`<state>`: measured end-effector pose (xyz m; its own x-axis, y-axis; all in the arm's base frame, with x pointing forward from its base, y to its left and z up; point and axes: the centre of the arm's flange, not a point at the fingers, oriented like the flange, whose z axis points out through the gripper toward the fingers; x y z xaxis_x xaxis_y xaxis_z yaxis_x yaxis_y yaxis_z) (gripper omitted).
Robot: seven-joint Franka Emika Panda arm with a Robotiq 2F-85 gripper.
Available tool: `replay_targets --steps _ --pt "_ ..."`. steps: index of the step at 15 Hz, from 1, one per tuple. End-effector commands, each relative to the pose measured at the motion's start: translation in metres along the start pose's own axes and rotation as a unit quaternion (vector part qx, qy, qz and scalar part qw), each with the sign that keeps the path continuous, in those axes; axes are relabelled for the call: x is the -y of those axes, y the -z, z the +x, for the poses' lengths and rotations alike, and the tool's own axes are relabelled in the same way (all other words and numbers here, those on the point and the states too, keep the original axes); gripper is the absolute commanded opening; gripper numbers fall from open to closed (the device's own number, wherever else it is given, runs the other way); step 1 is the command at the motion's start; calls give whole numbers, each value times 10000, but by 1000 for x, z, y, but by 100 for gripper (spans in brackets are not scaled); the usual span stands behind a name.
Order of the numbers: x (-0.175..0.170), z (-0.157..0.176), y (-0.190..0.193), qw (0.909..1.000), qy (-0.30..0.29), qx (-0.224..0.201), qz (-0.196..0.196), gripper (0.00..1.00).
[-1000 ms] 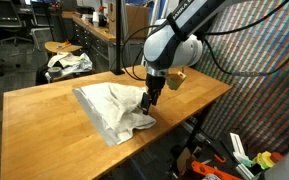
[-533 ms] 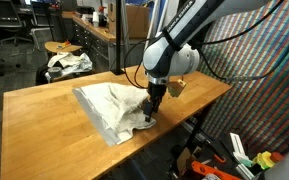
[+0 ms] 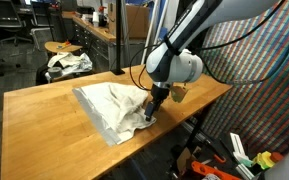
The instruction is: Fold the cloth
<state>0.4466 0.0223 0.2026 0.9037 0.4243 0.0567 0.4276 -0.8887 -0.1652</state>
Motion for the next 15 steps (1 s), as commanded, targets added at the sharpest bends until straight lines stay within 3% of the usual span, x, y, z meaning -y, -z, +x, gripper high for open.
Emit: replay_targets --steps 1,4,10,15 --pt "-11 -16 -6 9985 58 -306 -455 100" --pt "-16 -22 -7 9957 187 -291 -861 100" --pt "-22 -34 -3 9856 812 544 -1383 100" --pt "-17 -22 22 9871 836 337 -1327 100"
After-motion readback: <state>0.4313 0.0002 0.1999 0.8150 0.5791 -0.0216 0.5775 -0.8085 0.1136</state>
